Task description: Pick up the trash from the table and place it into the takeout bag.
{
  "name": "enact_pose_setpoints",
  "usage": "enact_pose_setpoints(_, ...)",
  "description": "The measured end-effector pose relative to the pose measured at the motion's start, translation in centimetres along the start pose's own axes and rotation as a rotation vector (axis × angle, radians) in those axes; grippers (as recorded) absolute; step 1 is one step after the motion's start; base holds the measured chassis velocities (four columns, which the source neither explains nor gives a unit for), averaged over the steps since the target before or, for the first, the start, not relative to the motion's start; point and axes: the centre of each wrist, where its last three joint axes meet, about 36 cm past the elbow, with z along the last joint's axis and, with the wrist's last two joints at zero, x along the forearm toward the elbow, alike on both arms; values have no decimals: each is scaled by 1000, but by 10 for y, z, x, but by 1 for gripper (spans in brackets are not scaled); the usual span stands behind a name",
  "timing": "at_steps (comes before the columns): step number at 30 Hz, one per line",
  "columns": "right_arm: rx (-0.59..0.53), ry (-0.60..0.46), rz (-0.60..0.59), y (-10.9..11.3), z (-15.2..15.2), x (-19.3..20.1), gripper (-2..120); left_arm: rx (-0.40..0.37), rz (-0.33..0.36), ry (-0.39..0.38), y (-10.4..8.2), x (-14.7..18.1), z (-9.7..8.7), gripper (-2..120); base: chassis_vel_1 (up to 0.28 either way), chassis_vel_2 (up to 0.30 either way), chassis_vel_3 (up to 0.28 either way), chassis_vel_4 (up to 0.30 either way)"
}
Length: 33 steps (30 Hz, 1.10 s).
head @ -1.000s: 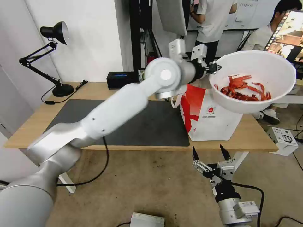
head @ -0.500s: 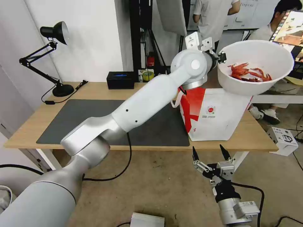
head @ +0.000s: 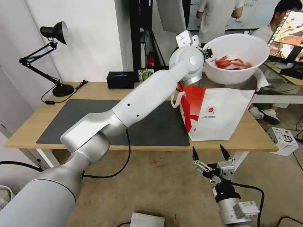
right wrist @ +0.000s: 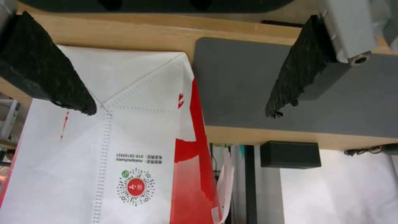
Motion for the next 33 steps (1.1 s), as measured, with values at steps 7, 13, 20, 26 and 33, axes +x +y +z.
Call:
enact_pose_setpoints(7, 0, 0, 0, 0, 0, 0, 100, -26, -87, 7, 9, -9, 20, 0, 0, 0, 0, 0)
enact_pose_setpoints(13, 0, 0, 0, 0, 0, 0, 100, -51, -118, 18, 15, -13, 36, 0, 0, 0, 0, 0)
enact_pose_setpoints(20, 0, 0, 0, 0, 0, 0, 100, -62, -112, 10, 13, -10, 42, 0, 0, 0, 0, 0)
enact_pose_setpoints(26, 0, 0, 0, 0, 0, 0, 100, -86, -78, -27, 1, -2, 31, 0, 0, 0, 0, 0)
enact_pose_setpoints(33, 0, 0, 0, 0, 0, 0, 100, -95, -53, -34, -6, 4, 30, 0, 0, 0, 0, 0)
